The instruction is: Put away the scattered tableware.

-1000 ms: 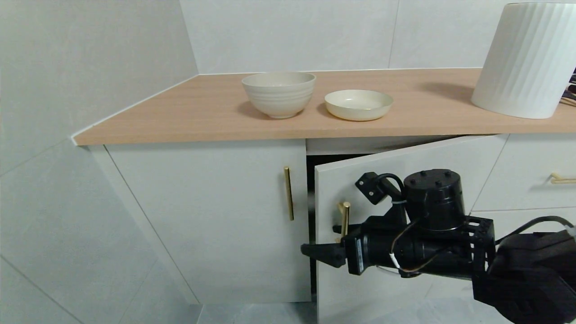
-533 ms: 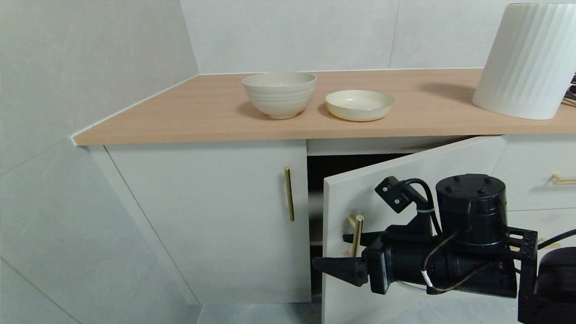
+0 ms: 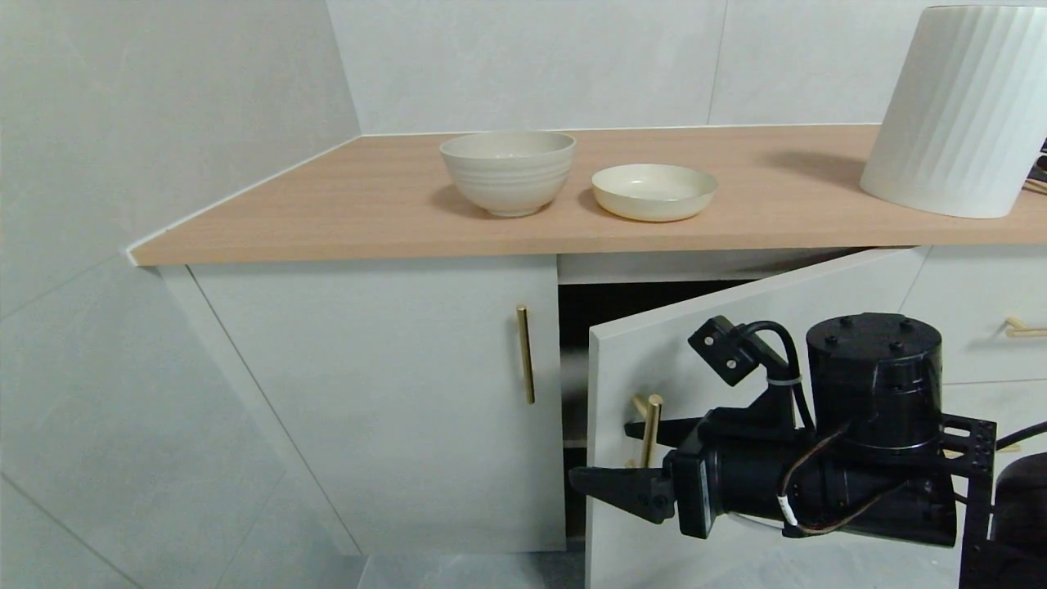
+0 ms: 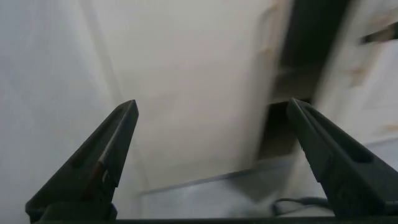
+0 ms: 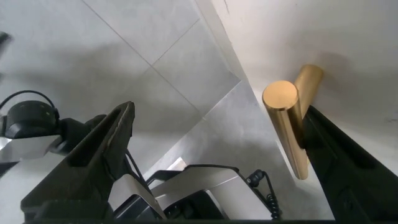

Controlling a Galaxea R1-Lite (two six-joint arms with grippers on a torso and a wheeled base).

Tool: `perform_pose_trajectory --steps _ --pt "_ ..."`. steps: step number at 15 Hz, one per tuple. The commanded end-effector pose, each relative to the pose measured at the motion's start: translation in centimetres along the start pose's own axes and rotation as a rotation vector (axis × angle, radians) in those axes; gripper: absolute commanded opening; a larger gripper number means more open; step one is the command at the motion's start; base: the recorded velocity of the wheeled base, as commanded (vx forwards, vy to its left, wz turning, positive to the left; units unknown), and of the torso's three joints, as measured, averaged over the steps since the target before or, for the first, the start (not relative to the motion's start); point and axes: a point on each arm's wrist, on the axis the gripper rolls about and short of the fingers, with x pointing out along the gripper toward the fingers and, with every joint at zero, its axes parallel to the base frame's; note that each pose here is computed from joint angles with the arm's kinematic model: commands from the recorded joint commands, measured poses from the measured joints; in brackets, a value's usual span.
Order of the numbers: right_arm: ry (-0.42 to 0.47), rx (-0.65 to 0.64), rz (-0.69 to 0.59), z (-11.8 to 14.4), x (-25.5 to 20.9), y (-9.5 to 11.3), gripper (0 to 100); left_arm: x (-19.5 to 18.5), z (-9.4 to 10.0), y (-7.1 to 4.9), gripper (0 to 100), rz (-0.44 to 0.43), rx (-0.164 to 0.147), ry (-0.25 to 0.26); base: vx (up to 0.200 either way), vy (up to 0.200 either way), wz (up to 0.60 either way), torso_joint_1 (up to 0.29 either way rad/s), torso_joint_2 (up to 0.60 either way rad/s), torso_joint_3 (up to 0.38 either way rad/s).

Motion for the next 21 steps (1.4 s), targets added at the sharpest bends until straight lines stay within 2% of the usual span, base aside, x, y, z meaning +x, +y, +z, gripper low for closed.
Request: perform_pose_trajectory --steps 1,2,3,4,5,6,7,8,10,12,14,16,18,21 --pt "0.009 -0.001 0.011 -0.2 0.0 0.2 100 3.2 6.0 0.5 100 -0.138 -0.041 0.098 0.0 0.0 0.0 0.0 0.0 0.0" --pt "0.01 -0.002 0.014 -0.3 0.0 0.3 100 5.0 7.8 0.9 100 -0.194 -0.058 0.135 0.0 0.0 0.0 0.0 0.0 0.0" --pt "0.013 -0.002 0.016 -0.3 0.1 0.4 100 6.2 8.7 1.1 100 -0.232 -0.07 0.16 0.0 0.0 0.0 0.0 0.0 0.0" --pt "0.014 -0.002 0.015 -0.3 0.1 0.4 100 8.7 9.9 1.7 100 -0.297 -0.104 0.217 0.0 0.0 0.0 0.0 0.0 0.0" --pt "0.015 -0.001 0.015 -0.4 0.2 0.3 100 10.2 10.1 2.0 100 -0.325 -0.125 0.255 0.0 0.0 0.0 0.0 0.0 0.0" --pt "0.015 -0.001 0.015 -0.4 0.2 0.3 100 13.8 9.7 2.4 100 -0.389 -0.17 0.365 0.0 0.0 0.0 0.0 0.0 0.0" --pt "0.015 -0.001 0.015 -0.4 0.2 0.3 100 15.0 9.3 2.4 100 -0.415 -0.179 0.397 0.0 0.0 0.0 0.0 0.0 0.0" --pt "0.015 -0.001 0.015 -0.4 0.2 0.3 100 17.9 7.9 2.2 100 -0.462 -0.193 0.451 0.0 0.0 0.0 0.0 0.0 0.0" --pt "0.014 -0.003 0.015 -0.4 0.1 0.4 100 21.0 4.7 1.2 100 -0.536 -0.208 0.53 0.0 0.0 0.0 0.0 0.0 0.0" --pt "0.021 -0.001 0.013 -0.5 0.1 0.3 100 23.5 0.6 -1.1 100 -0.639 -0.233 0.65 0.0 0.0 0.0 0.0 0.0 0.0" --pt "0.032 0.003 0.009 -0.8 0.4 0.1 100 24.6 -2.2 -2.6 100 -0.68 -0.262 0.68 0.0 0.0 0.0 0.0 0.0 0.0" --pt "0.035 0.003 0.01 -0.9 0.5 0.1 100 25.0 -3.1 -3.5 100 -0.689 -0.32 0.656 0.0 0.0 0.0 0.0 0.0 0.0" --pt "0.034 0.003 0.01 -0.8 0.5 0.1 100 25.3 -3.3 -4.0 100 -0.663 -0.341 0.648 0.0 0.0 0.0 0.0 0.0 0.0" --pt "0.034 0.003 0.01 -0.8 0.4 0.1 100 25.4 -3.3 -4.0 100 -0.641 -0.334 0.643 0.0 0.0 0.0 0.0 0.0 0.0"
